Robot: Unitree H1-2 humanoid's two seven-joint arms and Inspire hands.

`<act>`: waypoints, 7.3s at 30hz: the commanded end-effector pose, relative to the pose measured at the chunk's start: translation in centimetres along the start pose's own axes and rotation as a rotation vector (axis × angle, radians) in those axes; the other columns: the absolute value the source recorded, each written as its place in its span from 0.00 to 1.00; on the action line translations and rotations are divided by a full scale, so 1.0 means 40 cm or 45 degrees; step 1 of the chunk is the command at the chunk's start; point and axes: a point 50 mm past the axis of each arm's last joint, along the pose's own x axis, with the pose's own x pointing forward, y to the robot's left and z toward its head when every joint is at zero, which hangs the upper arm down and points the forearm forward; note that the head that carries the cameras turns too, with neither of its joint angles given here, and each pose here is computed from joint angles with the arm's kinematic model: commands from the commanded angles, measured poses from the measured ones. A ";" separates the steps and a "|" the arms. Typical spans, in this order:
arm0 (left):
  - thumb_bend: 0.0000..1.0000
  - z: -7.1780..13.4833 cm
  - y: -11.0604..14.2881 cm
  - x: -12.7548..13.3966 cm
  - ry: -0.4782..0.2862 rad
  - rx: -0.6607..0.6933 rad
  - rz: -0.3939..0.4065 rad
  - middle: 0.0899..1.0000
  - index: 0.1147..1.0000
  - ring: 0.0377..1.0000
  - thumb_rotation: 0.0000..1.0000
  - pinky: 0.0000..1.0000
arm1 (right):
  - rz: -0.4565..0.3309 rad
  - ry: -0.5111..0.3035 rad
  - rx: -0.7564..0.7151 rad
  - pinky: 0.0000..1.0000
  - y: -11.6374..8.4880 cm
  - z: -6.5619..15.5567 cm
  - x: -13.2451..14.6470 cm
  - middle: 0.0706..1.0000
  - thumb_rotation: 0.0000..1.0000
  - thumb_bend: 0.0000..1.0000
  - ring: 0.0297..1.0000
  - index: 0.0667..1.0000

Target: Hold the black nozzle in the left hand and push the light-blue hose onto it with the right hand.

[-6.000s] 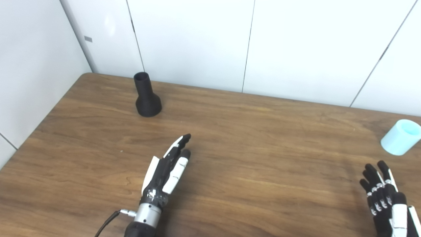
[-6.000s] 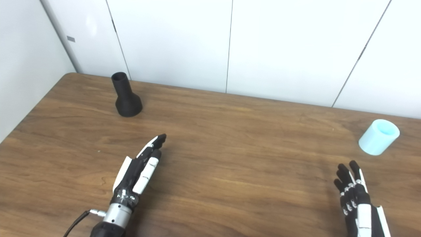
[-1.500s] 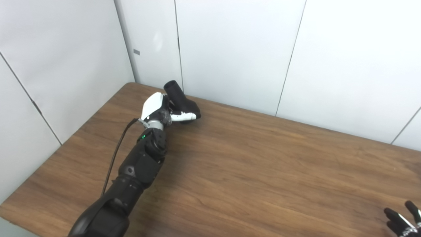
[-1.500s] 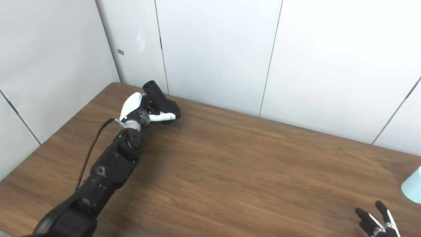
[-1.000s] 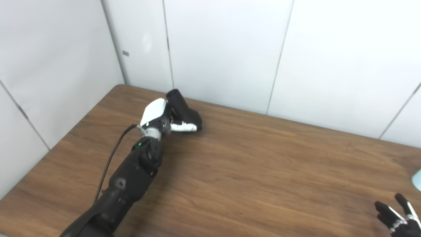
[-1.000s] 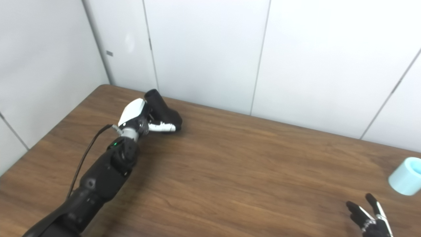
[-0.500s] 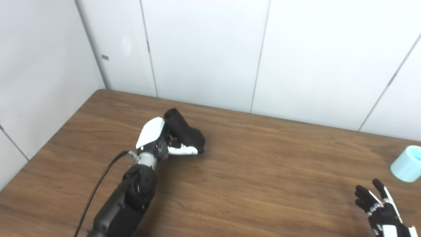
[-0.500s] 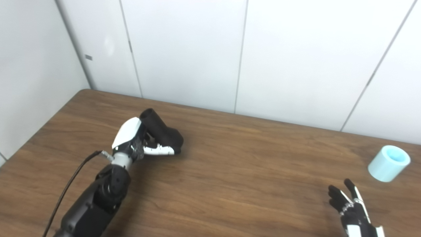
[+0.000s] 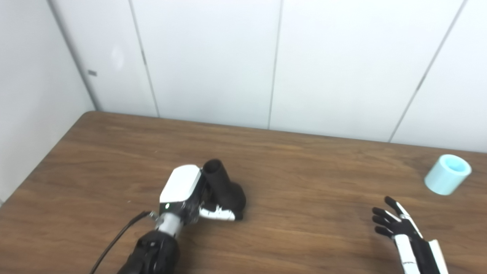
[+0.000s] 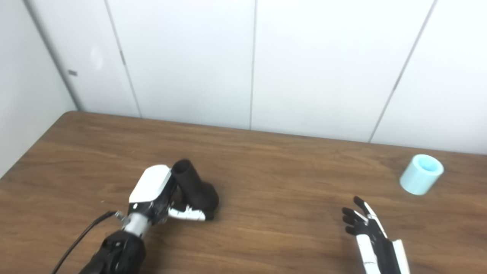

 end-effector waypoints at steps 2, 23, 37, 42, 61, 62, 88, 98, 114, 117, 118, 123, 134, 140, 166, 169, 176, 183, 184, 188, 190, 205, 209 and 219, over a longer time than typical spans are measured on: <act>0.52 0.066 -0.026 -0.023 -0.140 -0.013 -0.075 0.42 0.43 0.52 0.00 0.49 | -0.022 -0.087 0.019 0.73 -0.012 0.047 0.008 0.80 0.93 0.43 0.80 0.86; 0.52 0.146 -0.143 -0.057 -0.294 0.022 -0.262 0.42 0.43 0.54 0.00 0.47 | -0.191 -0.366 -0.068 0.64 -0.071 0.125 0.025 0.75 0.37 0.46 0.73 0.78; 0.52 0.153 -0.159 -0.039 -0.301 -0.023 -0.310 0.41 0.44 0.54 0.00 0.47 | -0.274 -0.457 -0.147 0.66 -0.120 0.200 0.079 0.72 0.16 0.48 0.72 0.75; 0.52 0.150 -0.159 -0.037 -0.294 -0.038 -0.312 0.39 0.44 0.53 0.00 0.47 | -0.349 -0.448 -0.221 0.64 -0.193 0.235 0.125 0.72 0.21 0.59 0.70 0.73; 0.52 0.115 -0.147 -0.041 -0.263 -0.087 -0.307 0.40 0.44 0.53 0.00 0.50 | -0.258 -0.141 -0.889 0.70 -0.348 0.328 0.367 0.79 0.06 0.92 0.79 0.76; 0.52 0.113 -0.146 -0.041 -0.261 -0.087 -0.306 0.40 0.44 0.53 0.00 0.50 | -0.246 -0.112 -0.933 0.69 -0.359 0.322 0.385 0.79 0.06 0.92 0.79 0.76; 0.52 0.089 -0.144 -0.042 -0.236 -0.081 -0.291 0.39 0.44 0.52 0.00 0.48 | -0.057 0.251 -1.459 0.72 -0.437 0.164 0.615 0.86 0.10 0.95 0.85 0.79; 0.52 0.091 -0.150 -0.039 -0.224 -0.069 -0.286 0.40 0.44 0.51 0.00 0.47 | -0.089 0.218 -1.370 0.69 -0.447 0.119 0.626 0.83 0.07 0.94 0.79 0.76; 0.52 0.091 -0.149 -0.038 -0.223 -0.061 -0.292 0.41 0.43 0.51 0.00 0.48 | -0.111 0.247 -1.265 0.58 -0.453 0.092 0.623 0.70 0.09 0.88 0.65 0.74; 0.52 0.091 -0.150 -0.037 -0.223 -0.053 -0.296 0.41 0.43 0.51 0.00 0.48 | -0.111 0.231 -1.241 0.56 -0.453 0.091 0.622 0.68 0.08 0.87 0.62 0.73; 0.52 0.090 -0.150 -0.037 -0.224 -0.049 -0.299 0.41 0.43 0.52 0.00 0.48 | -0.110 0.229 -1.232 0.56 -0.453 0.092 0.621 0.68 0.07 0.86 0.62 0.73; 0.52 0.090 -0.152 -0.037 -0.230 -0.038 -0.301 0.42 0.43 0.52 0.00 0.49 | -0.109 0.209 -1.227 0.58 -0.453 0.090 0.622 0.67 0.05 0.86 0.62 0.70; 0.52 0.092 -0.156 -0.035 -0.226 -0.046 -0.295 0.40 0.44 0.51 0.00 0.48 | -0.113 0.174 -1.232 0.56 -0.449 0.100 0.623 0.66 0.06 0.86 0.62 0.69; 0.52 0.094 -0.157 -0.033 -0.227 -0.043 -0.296 0.41 0.43 0.51 0.00 0.48 | -0.110 0.159 -1.229 0.57 -0.444 0.108 0.626 0.68 0.07 0.86 0.63 0.70; 0.52 0.100 -0.162 -0.031 -0.226 -0.030 -0.301 0.42 0.43 0.53 0.00 0.50 | -0.071 0.079 -1.264 0.55 -0.441 0.135 0.638 0.63 0.04 0.85 0.59 0.65; 0.52 0.100 -0.162 -0.030 -0.226 -0.030 -0.302 0.42 0.43 0.53 0.00 0.51 | -0.081 0.084 -1.257 0.53 -0.442 0.135 0.640 0.60 0.02 0.85 0.57 0.62; 0.52 0.100 -0.162 -0.031 -0.223 -0.039 -0.304 0.43 0.43 0.53 0.00 0.51 | -0.091 0.081 -1.298 0.44 -0.441 0.130 0.638 0.47 0.00 0.54 0.41 0.48; 0.52 0.103 -0.160 -0.030 -0.224 -0.037 -0.302 0.42 0.43 0.53 0.00 0.50 | -0.074 0.063 -1.342 0.40 -0.447 0.127 0.635 0.45 0.00 0.51 0.37 0.49; 0.52 0.104 -0.160 -0.030 -0.223 -0.038 -0.302 0.42 0.43 0.53 0.00 0.50 | -0.072 0.056 -1.356 0.41 -0.448 0.126 0.633 0.45 0.00 0.51 0.37 0.49; 0.52 0.103 -0.160 -0.030 -0.222 -0.041 -0.302 0.43 0.43 0.53 0.00 0.50 | -0.076 0.061 -1.385 0.43 -0.452 0.119 0.630 0.44 0.00 0.52 0.37 0.49; 0.52 0.103 -0.160 -0.030 -0.222 -0.042 -0.301 0.43 0.43 0.54 0.00 0.50 | -0.079 0.069 -1.383 0.45 -0.453 0.118 0.627 0.45 0.00 0.52 0.39 0.47; 0.52 0.149 -0.168 -0.041 -0.230 -0.019 -0.303 0.41 0.43 0.52 0.00 0.48 | -0.079 -0.216 -1.269 0.38 -0.405 0.260 0.484 0.47 0.00 0.51 0.37 0.48; 0.52 0.167 -0.174 -0.043 -0.231 -0.015 -0.305 0.40 0.44 0.52 0.00 0.48 | -0.074 -0.299 -1.241 0.40 -0.384 0.299 0.424 0.45 0.00 0.51 0.35 0.49; 0.52 0.193 -0.183 -0.044 -0.226 -0.017 -0.307 0.39 0.44 0.52 0.00 0.47 | 0.057 -0.459 -1.105 0.35 -0.263 0.337 0.300 0.47 0.00 0.50 0.37 0.49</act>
